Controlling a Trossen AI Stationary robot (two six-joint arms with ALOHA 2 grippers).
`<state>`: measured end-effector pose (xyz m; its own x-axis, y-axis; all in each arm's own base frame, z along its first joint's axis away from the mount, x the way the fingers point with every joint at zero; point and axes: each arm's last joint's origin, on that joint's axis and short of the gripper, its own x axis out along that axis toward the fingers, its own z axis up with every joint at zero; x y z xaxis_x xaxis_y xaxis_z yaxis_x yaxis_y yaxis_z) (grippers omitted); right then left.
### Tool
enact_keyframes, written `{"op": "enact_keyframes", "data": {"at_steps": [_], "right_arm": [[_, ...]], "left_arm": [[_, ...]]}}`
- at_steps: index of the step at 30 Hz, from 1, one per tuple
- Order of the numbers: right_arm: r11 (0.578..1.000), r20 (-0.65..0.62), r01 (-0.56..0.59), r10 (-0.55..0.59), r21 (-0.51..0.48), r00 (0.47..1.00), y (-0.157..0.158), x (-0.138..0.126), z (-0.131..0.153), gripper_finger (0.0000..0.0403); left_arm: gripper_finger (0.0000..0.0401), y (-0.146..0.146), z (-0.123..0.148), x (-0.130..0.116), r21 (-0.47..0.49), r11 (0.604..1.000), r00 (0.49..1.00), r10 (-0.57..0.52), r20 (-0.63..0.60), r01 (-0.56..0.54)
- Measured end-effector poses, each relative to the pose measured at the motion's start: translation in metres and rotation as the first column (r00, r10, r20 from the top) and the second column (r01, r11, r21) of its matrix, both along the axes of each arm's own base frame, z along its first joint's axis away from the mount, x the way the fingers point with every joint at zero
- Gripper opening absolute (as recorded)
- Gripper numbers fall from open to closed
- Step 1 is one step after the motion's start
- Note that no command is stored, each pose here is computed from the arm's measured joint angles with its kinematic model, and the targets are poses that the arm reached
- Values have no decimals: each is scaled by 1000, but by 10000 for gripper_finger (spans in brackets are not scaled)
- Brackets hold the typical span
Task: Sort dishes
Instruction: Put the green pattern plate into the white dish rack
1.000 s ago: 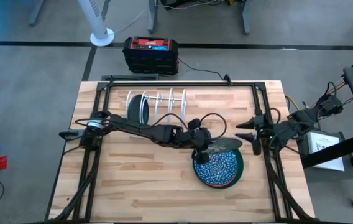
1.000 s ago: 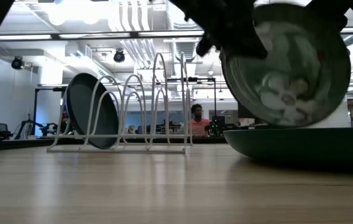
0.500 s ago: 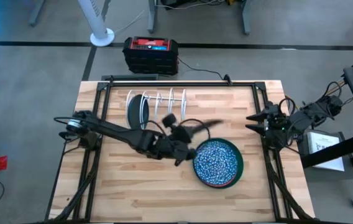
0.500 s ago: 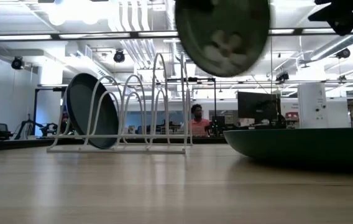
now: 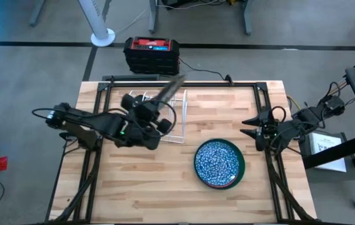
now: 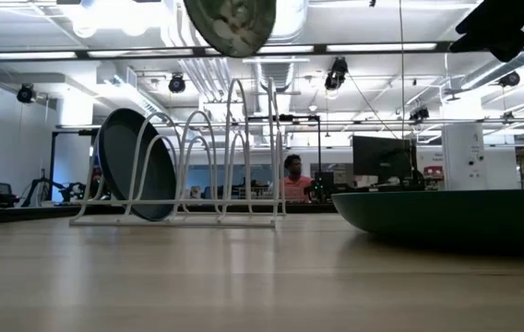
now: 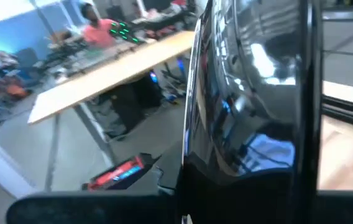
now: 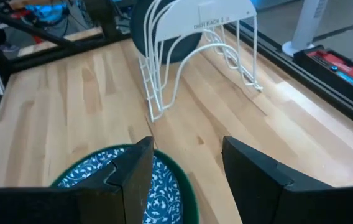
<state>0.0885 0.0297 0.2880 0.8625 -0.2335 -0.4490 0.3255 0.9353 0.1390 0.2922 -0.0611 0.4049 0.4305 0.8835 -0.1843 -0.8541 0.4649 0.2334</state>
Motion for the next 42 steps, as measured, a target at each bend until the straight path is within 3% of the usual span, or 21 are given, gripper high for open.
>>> {"op": "enact_keyframes", "data": {"at_steps": [8, 13, 27, 32, 42], "right_arm": [[1000, -6, 0, 0, -4, 1000, 6, 10, -1, 183], [1000, -11, 9, -9, -9, 1000, 7, 12, -2, 179], [1000, -9, 24, -24, -20, 1000, 7, 13, -2, 170], [1000, -10, 24, -25, -19, 1000, 7, 13, -2, 167], [999, -13, 29, -29, -13, 999, 7, 13, -4, 167]], "left_arm": [[42, 11, 0, -32, -7, 997, 996, 83, 23, -83], [42, 17, -5, -45, -70, 990, 991, 127, 36, -125], [42, 22, -31, -43, -129, 975, 981, 186, 48, -179], [42, 30, -48, -43, -197, 953, 971, 237, 12, -230], [42, 31, -71, -44, -214, 939, 957, 287, 49, -271]]}}
